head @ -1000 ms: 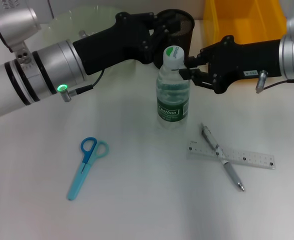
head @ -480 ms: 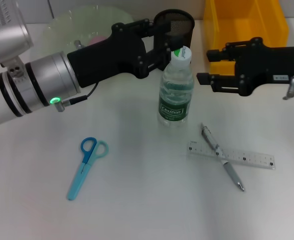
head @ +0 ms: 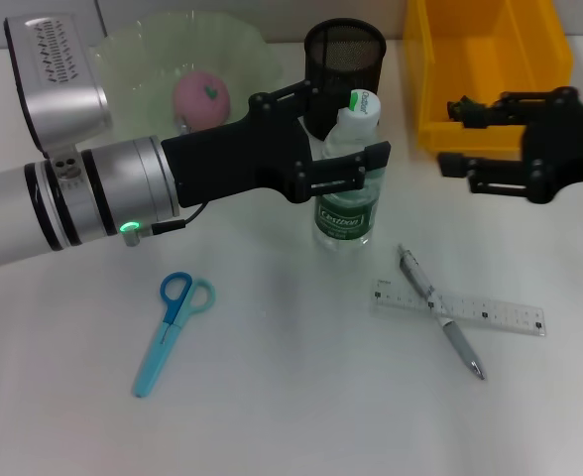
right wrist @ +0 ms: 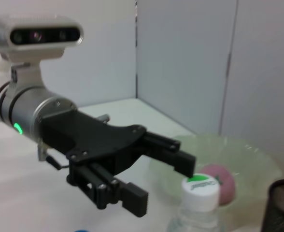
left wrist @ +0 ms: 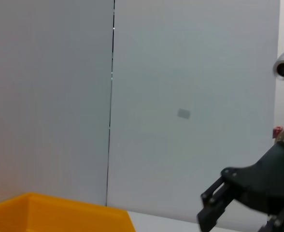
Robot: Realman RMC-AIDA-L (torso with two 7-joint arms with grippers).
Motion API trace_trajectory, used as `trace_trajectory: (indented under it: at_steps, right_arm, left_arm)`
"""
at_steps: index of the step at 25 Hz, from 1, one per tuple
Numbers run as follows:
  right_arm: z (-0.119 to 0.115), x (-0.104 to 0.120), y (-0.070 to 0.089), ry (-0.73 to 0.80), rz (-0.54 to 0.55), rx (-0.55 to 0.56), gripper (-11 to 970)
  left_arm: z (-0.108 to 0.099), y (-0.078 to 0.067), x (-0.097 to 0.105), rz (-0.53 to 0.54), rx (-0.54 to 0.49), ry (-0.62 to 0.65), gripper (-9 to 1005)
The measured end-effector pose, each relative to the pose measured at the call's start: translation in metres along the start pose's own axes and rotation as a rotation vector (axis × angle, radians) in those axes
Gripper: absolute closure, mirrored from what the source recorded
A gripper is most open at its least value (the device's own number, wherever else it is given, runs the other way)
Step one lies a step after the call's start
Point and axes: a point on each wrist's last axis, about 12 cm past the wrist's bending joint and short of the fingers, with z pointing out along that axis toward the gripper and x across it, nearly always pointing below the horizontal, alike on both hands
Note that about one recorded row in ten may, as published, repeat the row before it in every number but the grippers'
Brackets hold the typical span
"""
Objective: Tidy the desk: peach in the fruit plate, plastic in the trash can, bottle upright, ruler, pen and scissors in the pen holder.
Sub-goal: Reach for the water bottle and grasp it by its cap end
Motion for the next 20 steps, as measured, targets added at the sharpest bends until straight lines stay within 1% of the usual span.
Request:
trace_trajectory:
  at_steps: [3,4,6,10,13,20]
  right_arm:
    - [-0.023,0.006,-0.002,-0.037,0.038,0.033,337]
    - [-0.023,0.006,-0.002,-0.037,0.038,0.033,337]
    - [-0.034,0.011,-0.002,-0.061,0.061,0.050,337]
    - [-0.049,0.018,0.001,-0.138,0.079,0.068,337]
    - [-0.053,0.020,0.003,-0.160,0.082,0.073,337]
    - [-0.052,0.022,0.003,-0.165,0.089,0.053,337]
  left_arm:
    - [0.000,0.002,0.001,-0.004,-0.021,0.006,205]
    - [0.000,0.002,0.001,-0.004,-0.021,0.006,202]
    - [0.002,0.005,0.001,-0.004,-0.051,0.016,197]
    - [0.003,0.008,0.002,-0.005,-0.072,0.024,186]
    - [0.002,0.007,0.002,-0.005,-0.071,0.016,184]
    - [-0.002,0.002,0.002,-0.008,-0.046,-0.002,186]
